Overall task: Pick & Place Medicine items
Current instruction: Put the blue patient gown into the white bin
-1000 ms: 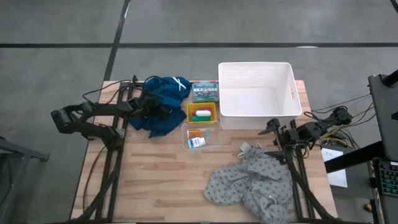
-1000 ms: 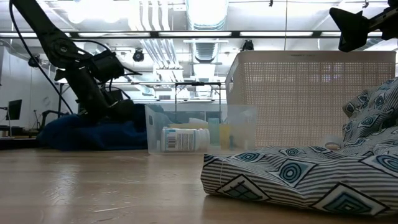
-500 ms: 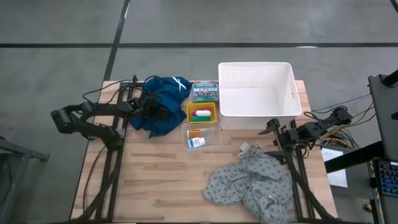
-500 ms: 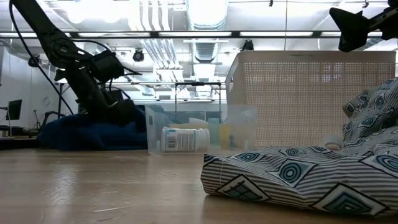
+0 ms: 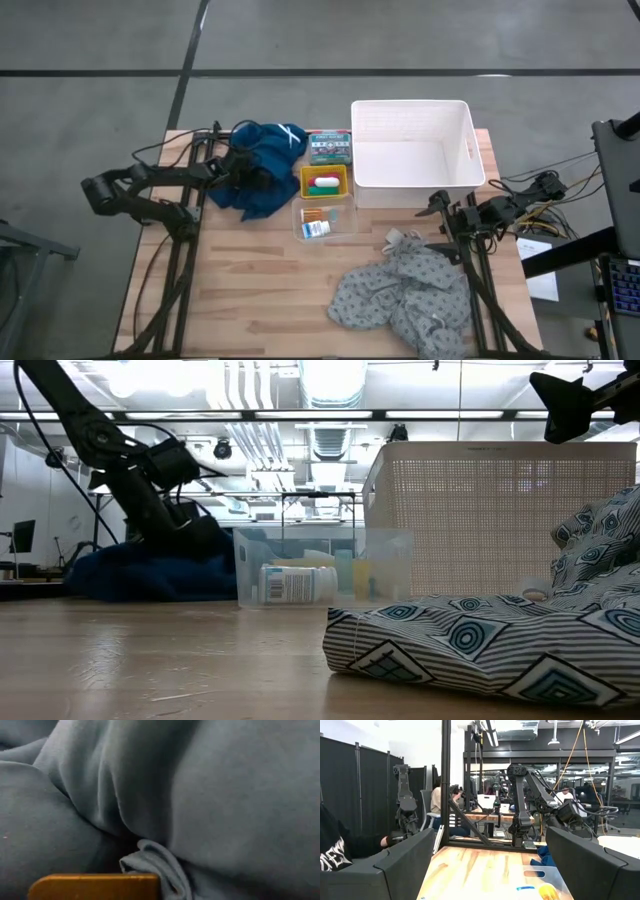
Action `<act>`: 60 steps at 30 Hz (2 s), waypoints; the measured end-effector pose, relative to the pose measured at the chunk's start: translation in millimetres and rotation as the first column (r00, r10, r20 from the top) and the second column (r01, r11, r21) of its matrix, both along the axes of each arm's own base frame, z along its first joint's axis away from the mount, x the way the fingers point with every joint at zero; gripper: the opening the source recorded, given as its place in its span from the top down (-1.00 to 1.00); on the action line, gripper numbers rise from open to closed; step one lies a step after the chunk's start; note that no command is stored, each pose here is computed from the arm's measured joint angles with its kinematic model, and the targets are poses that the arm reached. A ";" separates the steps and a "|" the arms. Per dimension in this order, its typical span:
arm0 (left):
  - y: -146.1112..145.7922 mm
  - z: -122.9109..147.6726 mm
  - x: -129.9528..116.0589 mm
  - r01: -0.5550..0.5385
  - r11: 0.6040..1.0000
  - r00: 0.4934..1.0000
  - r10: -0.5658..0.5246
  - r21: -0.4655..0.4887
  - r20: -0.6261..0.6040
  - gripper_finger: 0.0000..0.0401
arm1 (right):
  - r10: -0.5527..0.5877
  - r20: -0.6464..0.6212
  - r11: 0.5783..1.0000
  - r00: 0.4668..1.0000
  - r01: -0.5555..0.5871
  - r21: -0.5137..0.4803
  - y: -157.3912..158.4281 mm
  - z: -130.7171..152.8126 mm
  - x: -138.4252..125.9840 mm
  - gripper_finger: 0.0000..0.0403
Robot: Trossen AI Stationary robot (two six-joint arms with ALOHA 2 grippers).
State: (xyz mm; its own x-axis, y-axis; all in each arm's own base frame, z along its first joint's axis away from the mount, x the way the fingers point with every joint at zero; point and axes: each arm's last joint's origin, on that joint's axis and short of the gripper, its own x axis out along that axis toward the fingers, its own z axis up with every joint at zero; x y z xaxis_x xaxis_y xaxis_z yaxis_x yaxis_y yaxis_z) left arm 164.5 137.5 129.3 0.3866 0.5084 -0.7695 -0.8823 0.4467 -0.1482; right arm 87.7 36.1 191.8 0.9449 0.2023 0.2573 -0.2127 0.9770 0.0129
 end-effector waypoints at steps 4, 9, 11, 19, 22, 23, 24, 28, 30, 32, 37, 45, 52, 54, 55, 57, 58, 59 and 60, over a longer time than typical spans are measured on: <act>0.5 8.9 1.0 0.002 1.000 0.999 -0.003 0.032 0.044 0.80 | 0.000 -0.001 1.000 1.000 0.000 0.000 0.0 -0.1 0.1 -0.88; -1.9 26.2 -2.1 -0.002 0.996 0.994 -0.008 0.087 0.112 0.80 | 0.000 -0.001 1.000 1.000 0.000 0.000 0.0 -0.1 0.0 -0.88; -3.7 34.7 -4.3 -0.006 0.993 0.989 -0.011 0.114 0.145 0.80 | 0.000 0.000 1.000 1.000 0.000 0.000 0.0 -0.1 0.0 -0.88; -13.9 70.4 -15.6 -0.023 0.971 0.957 -0.047 0.238 0.285 0.78 | 0.000 -0.001 1.000 1.000 0.000 0.000 0.0 -0.1 0.1 -0.88; -20.2 83.1 -19.5 0.005 0.949 0.947 -0.106 0.316 0.303 0.78 | 0.000 -0.001 1.000 1.000 0.000 0.000 0.0 -0.1 0.0 -0.88; -22.2 86.8 -20.7 0.011 0.941 0.943 -0.122 0.338 0.310 0.79 | 0.000 -0.001 1.000 1.000 0.000 0.000 0.0 0.0 0.0 -0.88; -24.0 90.4 -22.2 0.010 0.935 0.938 -0.132 0.354 0.322 0.80 | 0.000 -0.001 1.000 1.000 0.000 0.000 0.0 -0.1 0.1 -0.88; -28.3 104.8 -27.4 -0.011 0.905 0.911 -0.166 0.426 0.378 0.80 | 0.000 -0.001 1.000 1.000 0.000 0.000 0.0 0.0 0.0 -0.88; -29.8 111.0 -28.6 -0.010 0.880 0.902 -0.197 0.474 0.385 0.80 | 0.000 -0.001 1.000 1.000 0.000 0.000 0.0 -0.1 0.1 -0.88; -31.5 117.0 -28.4 -0.002 0.851 0.890 -0.238 0.526 0.388 0.80 | 0.000 -0.001 1.000 1.000 0.000 0.000 0.0 -0.1 0.0 -0.88; -35.6 130.7 -24.9 0.020 0.753 0.866 -0.342 0.658 0.365 0.80 | 0.000 -0.001 1.000 1.000 0.000 0.000 0.0 -0.1 0.0 -0.88; -39.8 143.3 -22.4 0.041 0.616 0.849 -0.436 0.786 0.298 0.80 | 0.000 -0.001 1.000 1.000 0.000 0.000 0.0 -0.1 0.0 -0.88; -41.5 158.5 -21.9 0.078 0.490 0.833 -0.510 0.868 0.213 0.80 | 0.000 -0.001 1.000 1.000 0.000 0.000 0.0 -0.1 0.0 -0.88; -42.3 164.2 -21.1 0.107 0.440 0.825 -0.540 0.892 0.168 0.80 | 0.000 -0.001 1.000 1.000 0.000 0.000 0.0 -0.1 0.1 -0.88; -42.7 166.4 -20.8 0.123 0.415 0.818 -0.556 0.902 0.144 0.80 | 0.000 -0.001 1.000 1.000 0.000 0.000 0.0 -0.1 0.1 -0.88; -43.6 169.6 -20.4 0.148 0.374 0.807 -0.581 0.916 0.107 0.80 | 0.000 -0.001 1.000 1.000 0.000 0.000 0.0 -0.1 0.0 -0.88; -43.9 171.0 -20.2 0.154 0.360 0.802 -0.590 0.920 0.097 0.80 | 0.000 -0.001 1.000 1.000 0.000 0.000 0.0 -0.1 0.1 -0.88; -44.2 171.5 -20.1 0.161 0.350 0.797 -0.598 0.923 0.088 0.80 | 0.000 -0.001 1.000 1.000 0.000 0.000 0.0 -0.1 0.0 -0.88; -44.5 171.7 -20.0 0.165 0.347 0.792 -0.605 0.923 0.086 0.80 | 0.000 0.000 1.000 1.000 0.000 0.000 0.0 0.0 0.0 -0.88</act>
State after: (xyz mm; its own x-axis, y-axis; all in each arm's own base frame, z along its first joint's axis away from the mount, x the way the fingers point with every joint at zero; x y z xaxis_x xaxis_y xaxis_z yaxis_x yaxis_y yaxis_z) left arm 144.6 93.1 301.1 0.8427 0.4938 0.2145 -0.5375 0.7950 0.2813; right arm 87.7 36.1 191.8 0.9450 0.2023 0.2571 -0.2127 0.9770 0.0128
